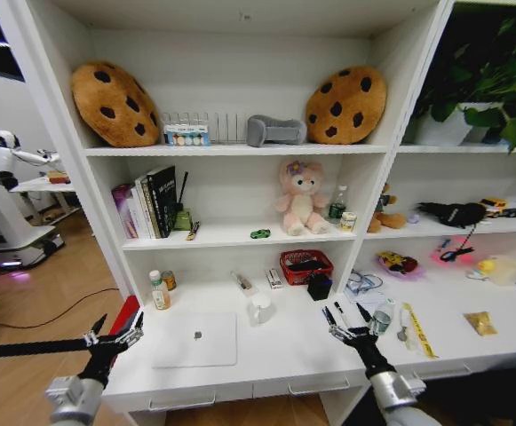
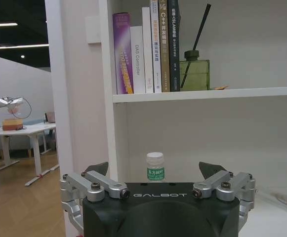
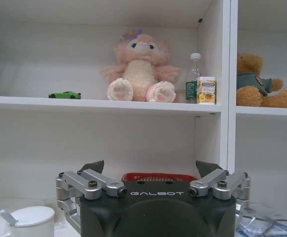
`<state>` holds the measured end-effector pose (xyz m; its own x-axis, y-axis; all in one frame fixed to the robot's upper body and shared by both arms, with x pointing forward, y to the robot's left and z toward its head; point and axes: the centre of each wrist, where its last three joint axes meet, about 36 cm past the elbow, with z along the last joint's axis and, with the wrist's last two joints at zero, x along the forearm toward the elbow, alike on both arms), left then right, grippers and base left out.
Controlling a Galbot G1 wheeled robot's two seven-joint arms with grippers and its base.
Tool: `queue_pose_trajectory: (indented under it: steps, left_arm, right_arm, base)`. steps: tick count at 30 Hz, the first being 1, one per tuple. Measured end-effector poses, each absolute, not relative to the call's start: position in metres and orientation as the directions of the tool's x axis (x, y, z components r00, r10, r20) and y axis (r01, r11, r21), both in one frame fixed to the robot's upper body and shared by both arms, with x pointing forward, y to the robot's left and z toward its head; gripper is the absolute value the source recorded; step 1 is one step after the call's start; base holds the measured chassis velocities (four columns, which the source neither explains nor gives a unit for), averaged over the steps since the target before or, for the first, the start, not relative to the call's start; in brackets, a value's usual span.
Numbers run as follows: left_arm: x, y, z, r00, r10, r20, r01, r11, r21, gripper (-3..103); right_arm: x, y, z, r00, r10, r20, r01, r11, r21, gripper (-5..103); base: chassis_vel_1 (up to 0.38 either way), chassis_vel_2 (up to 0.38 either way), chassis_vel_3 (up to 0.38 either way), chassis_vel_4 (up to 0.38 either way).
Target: Organize the objects on the table.
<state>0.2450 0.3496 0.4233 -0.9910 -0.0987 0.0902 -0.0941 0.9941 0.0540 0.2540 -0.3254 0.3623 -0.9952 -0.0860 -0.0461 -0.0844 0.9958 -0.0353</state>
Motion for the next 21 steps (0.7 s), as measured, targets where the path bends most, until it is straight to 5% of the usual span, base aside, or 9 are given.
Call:
queue_pose_trajectory:
  steps: [21]
  left_arm:
    - [0.251,0.347,0.421,-0.990,-0.103,0.100,-0.099,0.994,0.043,100]
  right_arm:
    - [0.255,-0.317,0.342,-0.997,-0.065,-0.030,-0.064,0.998,-0.018,100]
  base:
    - [0.000,0.000,0.000,0.000]
